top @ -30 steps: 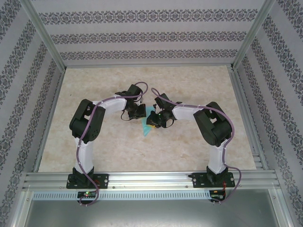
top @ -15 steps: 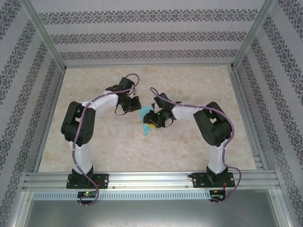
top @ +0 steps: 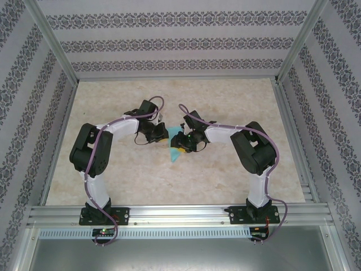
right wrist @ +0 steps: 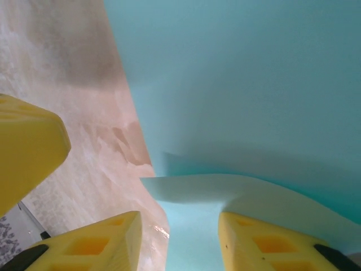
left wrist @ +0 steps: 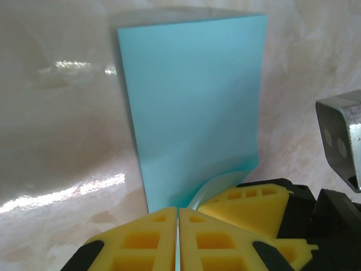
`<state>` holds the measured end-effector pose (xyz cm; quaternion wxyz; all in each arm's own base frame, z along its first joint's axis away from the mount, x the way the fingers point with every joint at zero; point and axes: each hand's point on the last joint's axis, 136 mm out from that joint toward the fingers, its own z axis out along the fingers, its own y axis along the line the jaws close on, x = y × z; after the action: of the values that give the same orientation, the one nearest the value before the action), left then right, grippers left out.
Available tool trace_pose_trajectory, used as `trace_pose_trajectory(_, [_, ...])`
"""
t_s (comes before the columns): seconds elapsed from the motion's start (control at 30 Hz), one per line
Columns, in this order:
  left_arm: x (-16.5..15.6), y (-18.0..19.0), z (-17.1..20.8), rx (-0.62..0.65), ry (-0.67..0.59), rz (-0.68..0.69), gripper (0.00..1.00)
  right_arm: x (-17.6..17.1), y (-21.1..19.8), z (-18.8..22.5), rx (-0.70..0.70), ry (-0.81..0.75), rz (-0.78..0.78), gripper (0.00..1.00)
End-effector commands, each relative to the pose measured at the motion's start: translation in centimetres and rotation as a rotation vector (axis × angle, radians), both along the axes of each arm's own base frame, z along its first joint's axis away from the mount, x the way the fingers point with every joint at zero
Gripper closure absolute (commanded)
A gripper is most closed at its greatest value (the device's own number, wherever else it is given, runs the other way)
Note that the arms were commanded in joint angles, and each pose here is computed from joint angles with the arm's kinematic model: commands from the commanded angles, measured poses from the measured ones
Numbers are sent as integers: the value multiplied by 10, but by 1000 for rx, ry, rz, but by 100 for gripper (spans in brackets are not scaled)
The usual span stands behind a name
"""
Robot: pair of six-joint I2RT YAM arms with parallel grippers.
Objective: Fold a paper plane with a square sheet of paper (pick it up from the middle)
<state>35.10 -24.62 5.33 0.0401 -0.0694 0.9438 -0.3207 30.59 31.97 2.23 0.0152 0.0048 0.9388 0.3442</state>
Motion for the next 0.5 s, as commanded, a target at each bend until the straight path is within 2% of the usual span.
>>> trace_pose_trajectory(0.0, [0, -16, 15, -67, -40, -28, 90, -7, -16, -29, -101, 31, -11, 67])
trace_pose_trajectory(0.17, [-6, -19, 1, -47, -18, -55, 87, -6, -16, -27, -97, 27, -10, 75])
trace_pose_trajectory(0.33, [-10, -21, -9, -33, -9, -95, 80, -6, -15, -27, -94, 24, -8, 80])
trace_pose_trajectory(0.47, [-12, -22, -17, -18, -7, -133, 78, -6, -15, -27, -91, 25, -8, 83])
